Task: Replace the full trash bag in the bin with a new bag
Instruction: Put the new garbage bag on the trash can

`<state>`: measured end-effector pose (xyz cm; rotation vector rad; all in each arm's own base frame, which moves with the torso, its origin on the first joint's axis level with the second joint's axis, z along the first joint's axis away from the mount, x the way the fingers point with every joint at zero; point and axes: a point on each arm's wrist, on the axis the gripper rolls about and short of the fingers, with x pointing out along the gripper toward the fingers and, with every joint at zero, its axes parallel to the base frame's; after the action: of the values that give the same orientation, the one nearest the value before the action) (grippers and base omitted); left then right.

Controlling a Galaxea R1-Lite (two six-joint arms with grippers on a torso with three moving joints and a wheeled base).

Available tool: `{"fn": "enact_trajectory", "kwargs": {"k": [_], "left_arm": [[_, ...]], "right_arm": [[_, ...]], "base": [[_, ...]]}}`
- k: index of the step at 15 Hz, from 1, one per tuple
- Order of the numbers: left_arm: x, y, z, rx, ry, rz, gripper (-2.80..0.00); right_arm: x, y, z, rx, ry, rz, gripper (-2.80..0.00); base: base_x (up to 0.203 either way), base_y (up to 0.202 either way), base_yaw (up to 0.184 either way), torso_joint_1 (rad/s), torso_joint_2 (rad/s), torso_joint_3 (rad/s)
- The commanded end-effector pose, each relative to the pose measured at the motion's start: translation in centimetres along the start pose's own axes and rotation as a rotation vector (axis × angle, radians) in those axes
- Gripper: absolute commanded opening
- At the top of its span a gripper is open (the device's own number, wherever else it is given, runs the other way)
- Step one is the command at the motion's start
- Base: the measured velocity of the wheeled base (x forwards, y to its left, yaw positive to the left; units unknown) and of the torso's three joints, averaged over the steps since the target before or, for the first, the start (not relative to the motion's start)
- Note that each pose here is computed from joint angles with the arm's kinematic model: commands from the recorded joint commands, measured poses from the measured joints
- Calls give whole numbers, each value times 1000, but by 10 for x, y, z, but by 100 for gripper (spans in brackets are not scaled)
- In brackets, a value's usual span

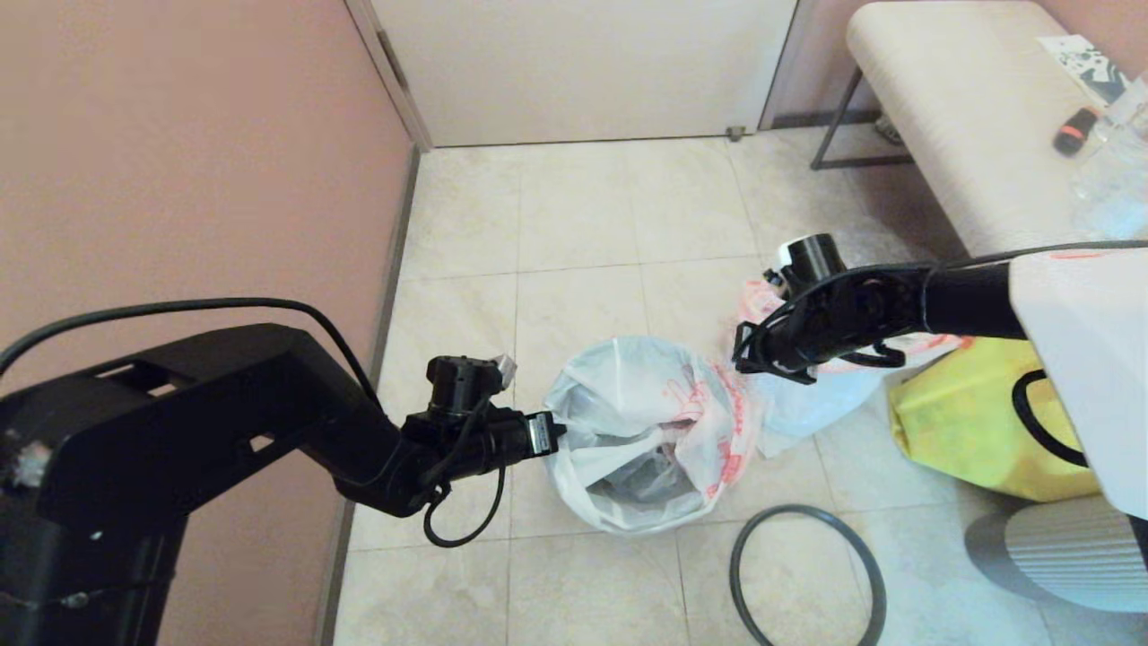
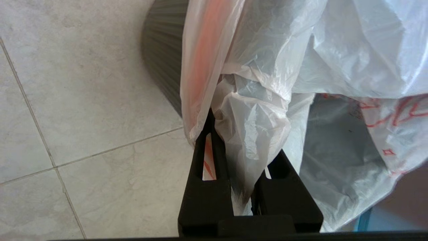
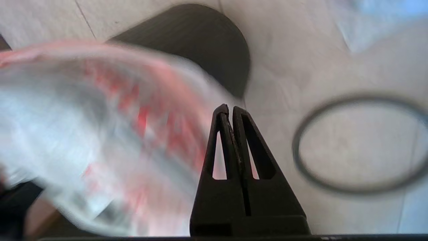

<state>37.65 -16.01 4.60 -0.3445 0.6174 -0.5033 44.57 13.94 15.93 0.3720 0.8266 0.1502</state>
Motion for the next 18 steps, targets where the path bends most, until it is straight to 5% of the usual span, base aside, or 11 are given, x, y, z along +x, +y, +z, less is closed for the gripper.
{"fn": "enact_trajectory", "kwargs": {"k": [1,7,18], "left_arm": [[4,2,-3,-3,5,3,-280],[11,6,-1,-24,-10,19,-280],[17,12,5,-62,-39,42,-280]], "right_arm": [[-22,9,-6,36,36,-15,-280],[-8,15,-46,69,169,-65,-280],[37,9,-81,86,271,-121,-280]], "base": [[0,0,0,0,0,0],[0,0,0,0,0,0],[0,0,0,0,0,0]]}}
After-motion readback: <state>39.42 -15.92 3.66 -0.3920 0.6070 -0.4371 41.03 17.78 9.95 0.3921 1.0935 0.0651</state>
